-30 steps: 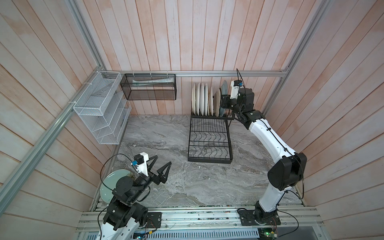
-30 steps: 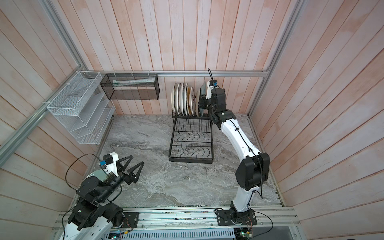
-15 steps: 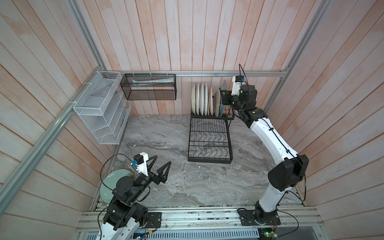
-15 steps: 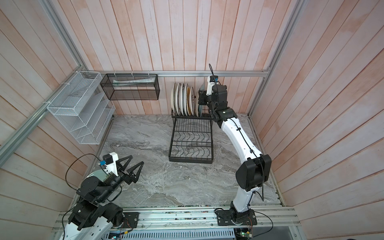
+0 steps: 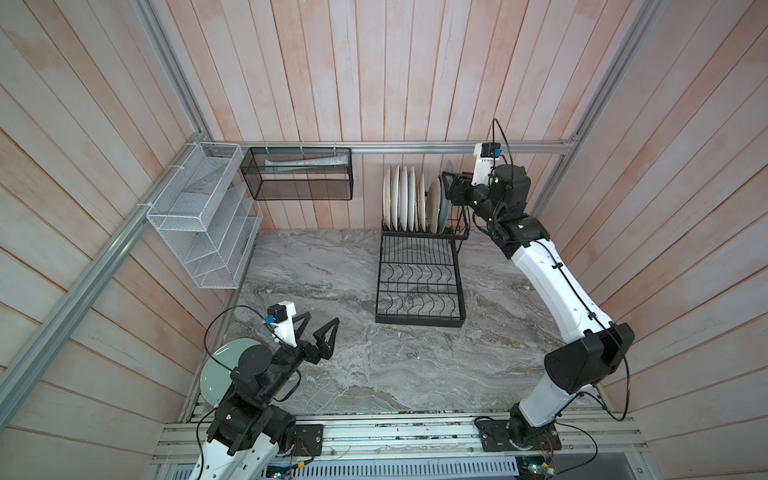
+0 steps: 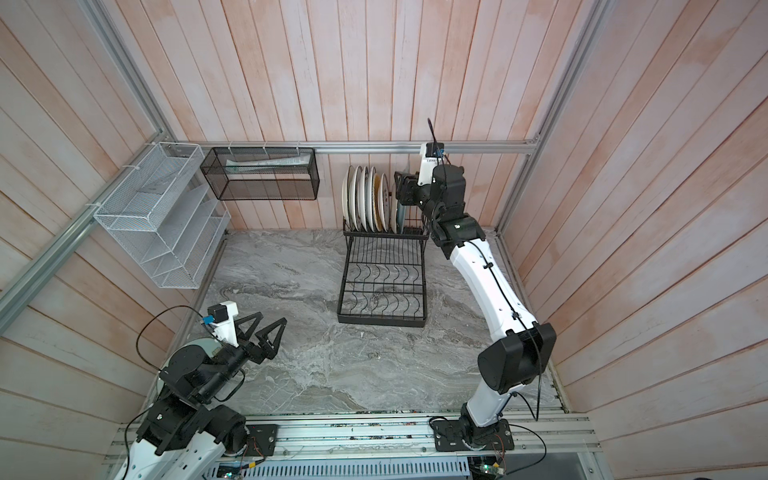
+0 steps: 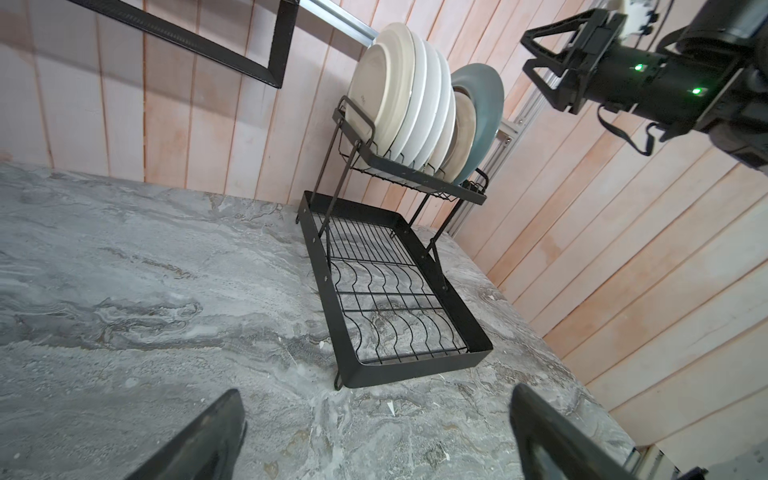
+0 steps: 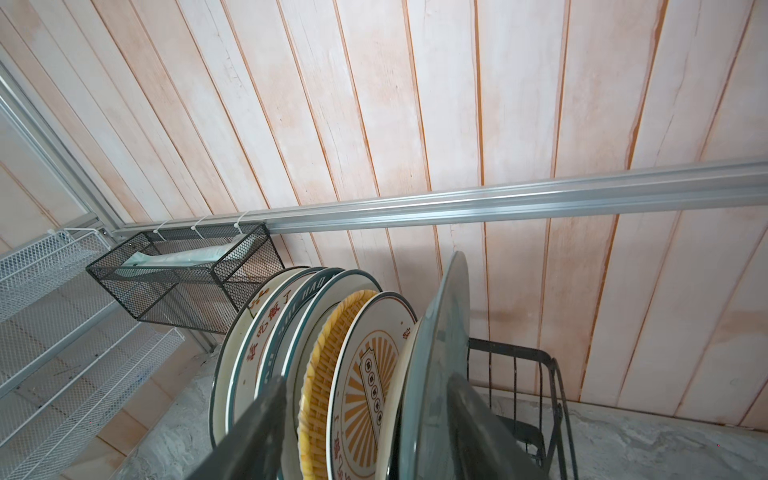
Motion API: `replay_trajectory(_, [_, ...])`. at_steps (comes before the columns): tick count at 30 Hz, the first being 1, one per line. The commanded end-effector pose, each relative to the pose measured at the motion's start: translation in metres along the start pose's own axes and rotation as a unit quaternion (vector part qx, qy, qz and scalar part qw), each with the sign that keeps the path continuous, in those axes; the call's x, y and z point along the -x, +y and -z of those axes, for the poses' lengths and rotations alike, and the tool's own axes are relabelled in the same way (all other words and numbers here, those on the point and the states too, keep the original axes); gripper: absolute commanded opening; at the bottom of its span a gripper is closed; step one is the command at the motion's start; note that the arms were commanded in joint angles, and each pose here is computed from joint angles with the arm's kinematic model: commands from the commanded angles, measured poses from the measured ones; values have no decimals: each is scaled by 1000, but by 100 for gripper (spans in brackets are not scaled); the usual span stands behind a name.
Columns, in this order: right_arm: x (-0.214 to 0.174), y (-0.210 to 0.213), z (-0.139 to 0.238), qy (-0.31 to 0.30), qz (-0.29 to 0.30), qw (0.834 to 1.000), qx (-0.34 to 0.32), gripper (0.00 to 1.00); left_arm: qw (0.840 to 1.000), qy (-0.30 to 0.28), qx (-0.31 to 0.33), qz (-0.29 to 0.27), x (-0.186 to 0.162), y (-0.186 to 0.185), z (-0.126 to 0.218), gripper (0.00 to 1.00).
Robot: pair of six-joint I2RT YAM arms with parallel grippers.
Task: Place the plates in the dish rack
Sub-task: 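Open and withdraw the right gripper while the left moves to the flowered plate, then grip the rim of the flower-print plate with the left gripper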
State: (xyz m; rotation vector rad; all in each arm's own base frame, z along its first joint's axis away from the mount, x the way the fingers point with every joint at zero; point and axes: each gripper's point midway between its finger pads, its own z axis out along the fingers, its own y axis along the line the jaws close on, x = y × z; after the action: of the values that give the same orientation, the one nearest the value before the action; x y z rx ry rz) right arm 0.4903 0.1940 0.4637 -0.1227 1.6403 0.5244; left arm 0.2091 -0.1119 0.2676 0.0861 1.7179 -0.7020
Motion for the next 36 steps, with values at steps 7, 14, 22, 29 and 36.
replay_trajectory(7, [30,27,69,-48,-28,998,35,98,973,13,168,156,-2,48,27,100])
replay_trajectory(14, [-54,65,129,-20,-48,995,88,98,880,38,406,245,-36,115,58,100])
replay_trajectory(22, [-172,117,178,71,-35,984,158,98,828,41,496,258,-45,179,46,100])
replay_trajectory(29, [-241,138,203,137,-30,972,190,98,797,12,520,308,-65,241,61,100])
replay_trajectory(36, [-278,149,212,169,-29,964,202,98,771,-9,536,344,-81,263,76,100])
